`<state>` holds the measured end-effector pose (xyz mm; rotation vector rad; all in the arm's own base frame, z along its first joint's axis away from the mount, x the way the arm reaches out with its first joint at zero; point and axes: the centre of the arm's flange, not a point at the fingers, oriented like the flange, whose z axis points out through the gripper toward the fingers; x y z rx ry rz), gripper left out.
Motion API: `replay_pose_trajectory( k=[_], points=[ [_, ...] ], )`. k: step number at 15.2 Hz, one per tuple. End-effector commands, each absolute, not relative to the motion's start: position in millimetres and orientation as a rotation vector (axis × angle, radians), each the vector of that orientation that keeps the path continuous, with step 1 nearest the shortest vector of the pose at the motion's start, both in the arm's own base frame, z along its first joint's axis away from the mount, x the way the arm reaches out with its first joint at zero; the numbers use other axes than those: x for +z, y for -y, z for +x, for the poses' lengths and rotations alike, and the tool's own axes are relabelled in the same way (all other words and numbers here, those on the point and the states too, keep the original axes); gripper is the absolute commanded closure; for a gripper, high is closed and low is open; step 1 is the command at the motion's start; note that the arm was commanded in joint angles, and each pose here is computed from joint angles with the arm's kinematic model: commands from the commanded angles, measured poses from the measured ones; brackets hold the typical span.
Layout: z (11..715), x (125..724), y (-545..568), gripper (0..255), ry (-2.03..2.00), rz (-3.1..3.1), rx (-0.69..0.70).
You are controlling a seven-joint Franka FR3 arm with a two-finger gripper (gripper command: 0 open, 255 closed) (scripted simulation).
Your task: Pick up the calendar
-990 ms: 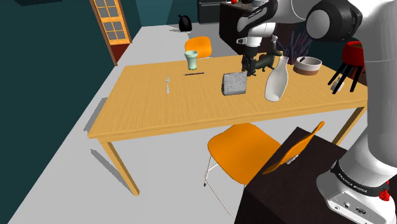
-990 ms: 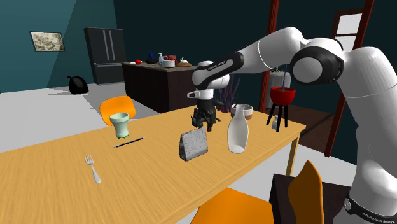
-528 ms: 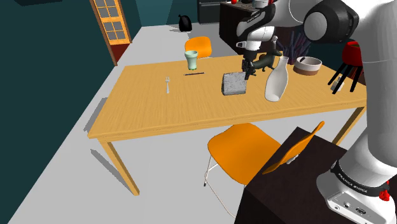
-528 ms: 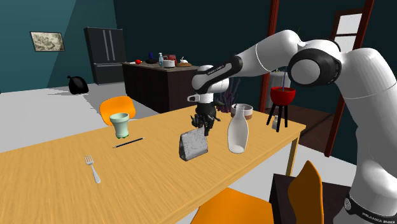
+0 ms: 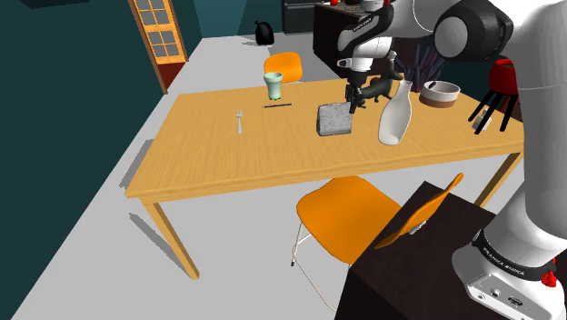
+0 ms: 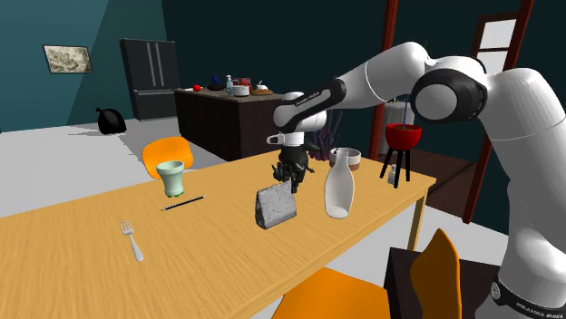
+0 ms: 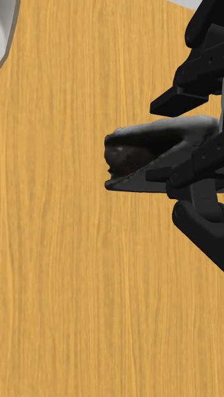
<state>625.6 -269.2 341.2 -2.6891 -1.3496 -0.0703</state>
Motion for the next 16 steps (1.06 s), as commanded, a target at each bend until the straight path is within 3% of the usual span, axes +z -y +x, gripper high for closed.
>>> replay_pose_trajectory(
  k=[1, 16],
  points=[
    [626, 349, 269, 255, 1.35, -2.689, -0.071],
    [626, 419, 269, 255, 1.35, -2.689, -0.071]
  ],
)
